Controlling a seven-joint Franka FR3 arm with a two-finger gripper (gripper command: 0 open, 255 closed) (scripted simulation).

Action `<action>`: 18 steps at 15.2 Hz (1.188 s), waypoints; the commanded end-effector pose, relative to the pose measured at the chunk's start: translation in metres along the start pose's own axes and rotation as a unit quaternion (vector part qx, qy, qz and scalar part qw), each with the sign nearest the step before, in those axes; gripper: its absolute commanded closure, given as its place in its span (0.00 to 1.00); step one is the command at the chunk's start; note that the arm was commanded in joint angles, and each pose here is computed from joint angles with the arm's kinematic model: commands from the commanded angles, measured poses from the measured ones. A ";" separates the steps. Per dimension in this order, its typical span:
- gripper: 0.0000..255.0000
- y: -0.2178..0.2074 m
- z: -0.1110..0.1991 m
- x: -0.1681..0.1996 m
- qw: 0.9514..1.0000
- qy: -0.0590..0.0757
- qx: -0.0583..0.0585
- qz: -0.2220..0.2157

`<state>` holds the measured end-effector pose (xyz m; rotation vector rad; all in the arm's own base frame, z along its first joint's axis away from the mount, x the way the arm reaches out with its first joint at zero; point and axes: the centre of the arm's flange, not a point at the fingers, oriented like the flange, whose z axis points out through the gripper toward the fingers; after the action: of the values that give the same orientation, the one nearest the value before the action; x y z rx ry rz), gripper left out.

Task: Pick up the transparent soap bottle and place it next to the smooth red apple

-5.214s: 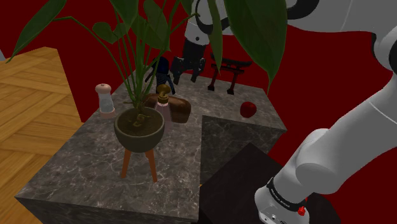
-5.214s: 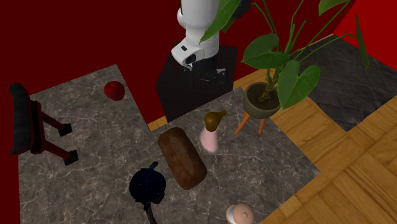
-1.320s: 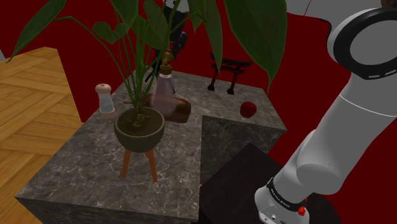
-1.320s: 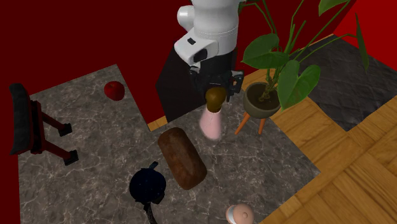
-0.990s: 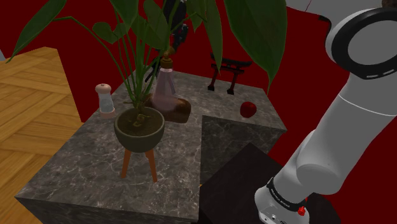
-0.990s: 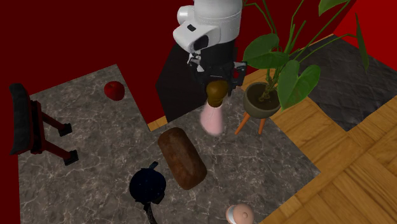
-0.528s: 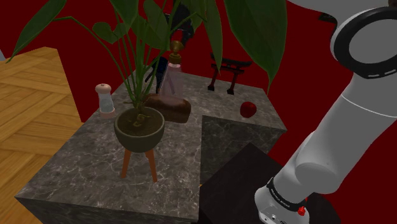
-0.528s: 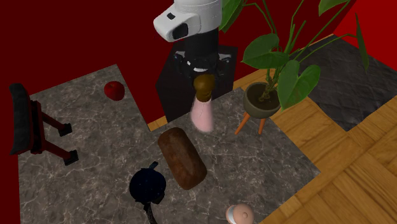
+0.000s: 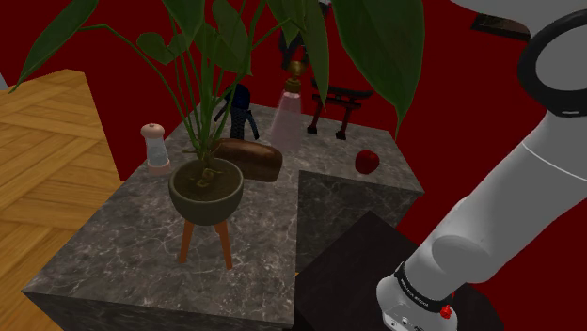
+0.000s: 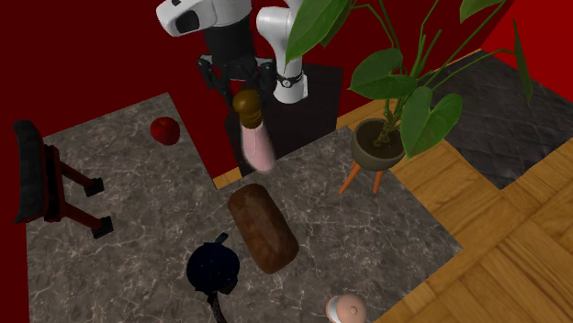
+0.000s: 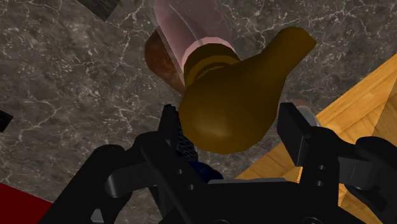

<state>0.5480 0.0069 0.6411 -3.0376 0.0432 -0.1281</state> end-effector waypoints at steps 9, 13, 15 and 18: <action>1.00 0.129 -0.013 -0.021 1.000 0.000 0.000 -0.001; 1.00 0.181 -0.019 -0.029 1.000 0.000 0.000 -0.001; 1.00 0.207 -0.022 -0.033 1.000 0.000 0.000 -0.001; 1.00 0.246 -0.027 -0.040 1.000 0.000 0.000 -0.001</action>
<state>0.5027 -0.2258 0.6423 -3.0374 0.0431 -0.1277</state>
